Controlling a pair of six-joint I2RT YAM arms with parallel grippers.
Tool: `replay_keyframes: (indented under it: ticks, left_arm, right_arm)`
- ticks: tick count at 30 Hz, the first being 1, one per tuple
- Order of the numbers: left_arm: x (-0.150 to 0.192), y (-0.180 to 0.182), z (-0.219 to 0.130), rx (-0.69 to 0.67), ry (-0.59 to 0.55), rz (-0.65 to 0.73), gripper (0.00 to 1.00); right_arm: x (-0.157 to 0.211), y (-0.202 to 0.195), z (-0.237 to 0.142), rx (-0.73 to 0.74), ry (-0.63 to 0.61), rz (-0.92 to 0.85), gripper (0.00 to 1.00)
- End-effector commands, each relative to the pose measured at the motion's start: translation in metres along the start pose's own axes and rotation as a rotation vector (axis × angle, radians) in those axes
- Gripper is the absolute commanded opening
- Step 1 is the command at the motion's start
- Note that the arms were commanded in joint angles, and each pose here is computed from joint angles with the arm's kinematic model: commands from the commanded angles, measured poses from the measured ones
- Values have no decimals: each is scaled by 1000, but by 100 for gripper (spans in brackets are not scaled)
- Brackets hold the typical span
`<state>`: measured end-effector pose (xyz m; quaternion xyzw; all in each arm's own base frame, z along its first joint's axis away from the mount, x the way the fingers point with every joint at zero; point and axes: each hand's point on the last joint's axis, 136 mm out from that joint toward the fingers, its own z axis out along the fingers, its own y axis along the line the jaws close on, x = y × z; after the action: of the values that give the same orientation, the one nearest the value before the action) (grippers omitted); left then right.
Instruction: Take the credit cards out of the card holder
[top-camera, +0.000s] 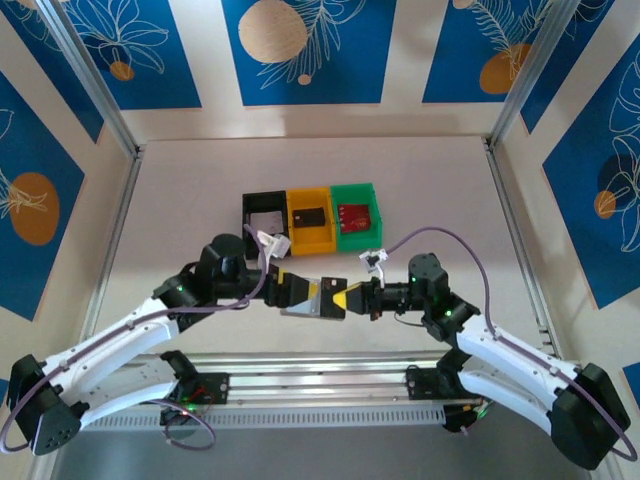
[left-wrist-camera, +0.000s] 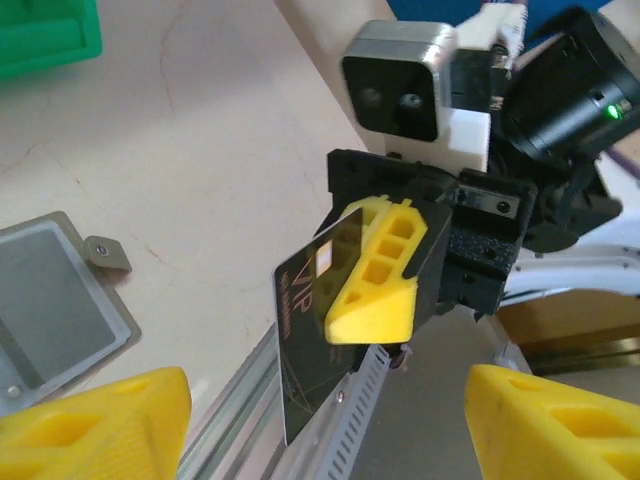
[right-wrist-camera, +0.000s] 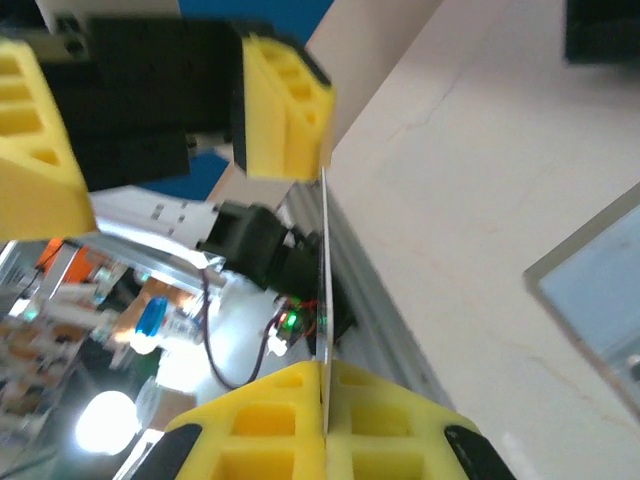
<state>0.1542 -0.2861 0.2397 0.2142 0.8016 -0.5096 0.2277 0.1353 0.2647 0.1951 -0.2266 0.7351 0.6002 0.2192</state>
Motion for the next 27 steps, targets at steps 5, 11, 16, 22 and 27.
replay_keyframes:
  ticks: [5,11,16,22,27]
  left_arm:
    - [36,0,-9,-44,294,47,73]
    - [48,6,-8,-67,425,66,71]
    - [46,2,-4,-35,442,78,65]
    - [49,-1,4,20,461,55,59]
    - [49,-6,8,65,465,43,51]
  right_arm:
    - [22,28,9,-199,261,56,0]
    - [32,37,17,-246,323,37,0]
    - [37,41,19,-270,352,32,0]
    - [44,45,23,-287,388,29,0]
    - [46,45,25,-289,401,33,0]
